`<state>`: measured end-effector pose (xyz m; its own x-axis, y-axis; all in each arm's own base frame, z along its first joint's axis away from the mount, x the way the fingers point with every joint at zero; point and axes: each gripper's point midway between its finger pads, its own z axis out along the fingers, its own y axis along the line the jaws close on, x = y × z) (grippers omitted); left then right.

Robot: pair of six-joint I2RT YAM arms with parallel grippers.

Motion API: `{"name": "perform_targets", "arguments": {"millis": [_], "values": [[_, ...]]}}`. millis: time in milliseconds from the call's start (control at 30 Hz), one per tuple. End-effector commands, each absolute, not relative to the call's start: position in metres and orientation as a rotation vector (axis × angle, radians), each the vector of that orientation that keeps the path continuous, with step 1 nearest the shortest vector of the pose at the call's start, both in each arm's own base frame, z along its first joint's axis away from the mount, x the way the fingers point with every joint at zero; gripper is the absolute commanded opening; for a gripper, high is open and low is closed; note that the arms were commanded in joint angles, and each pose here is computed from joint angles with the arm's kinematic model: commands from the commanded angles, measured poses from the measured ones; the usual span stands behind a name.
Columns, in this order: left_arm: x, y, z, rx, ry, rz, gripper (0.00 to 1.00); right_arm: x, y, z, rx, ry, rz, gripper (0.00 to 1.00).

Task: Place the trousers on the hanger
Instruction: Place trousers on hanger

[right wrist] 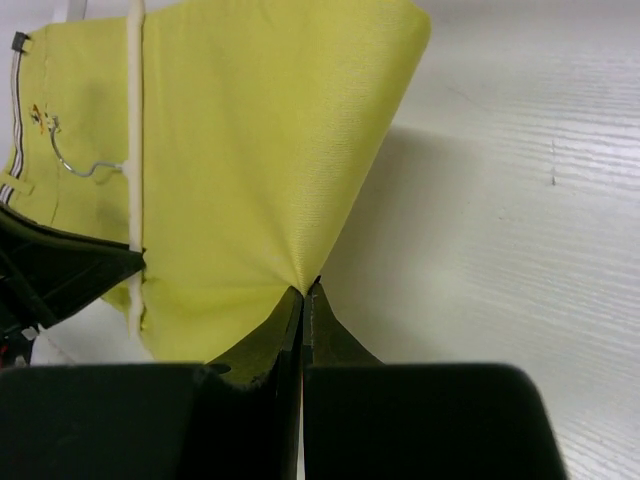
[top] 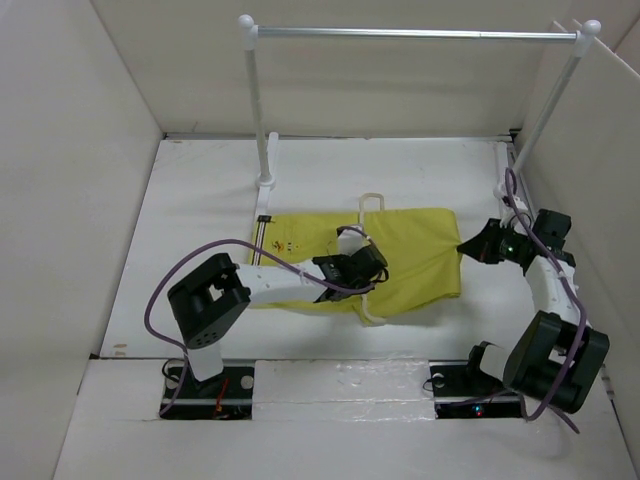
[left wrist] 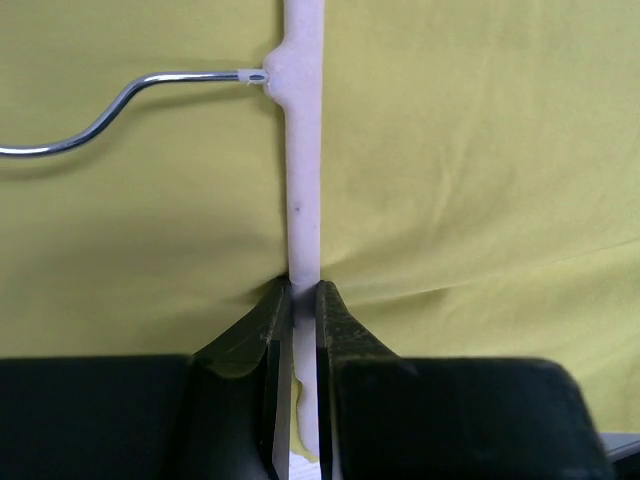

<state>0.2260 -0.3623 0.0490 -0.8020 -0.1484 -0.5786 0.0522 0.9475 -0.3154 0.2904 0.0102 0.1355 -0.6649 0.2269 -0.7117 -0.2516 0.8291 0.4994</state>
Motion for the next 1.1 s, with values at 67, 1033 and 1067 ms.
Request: {"name": "perform_targets", "arguments": {"millis": [67, 1033, 1067], "values": [[0.224, -0.26, 0.03, 0.025, 2.513, 0.051, 0.0, 0.334, -0.069, 0.164, -0.008, 1.993, 0.436, 0.0], [0.237, -0.369, 0.185, -0.067, 2.251, -0.439, 0.0, 0.303, -0.027, 0.166, -0.274, 2.149, 0.248, 0.75], [0.237, -0.374, 0.198, -0.068, 2.222, -0.468, 0.0, 0.302, -0.006, 0.183, -0.35, 2.097, 0.28, 0.75]]}}
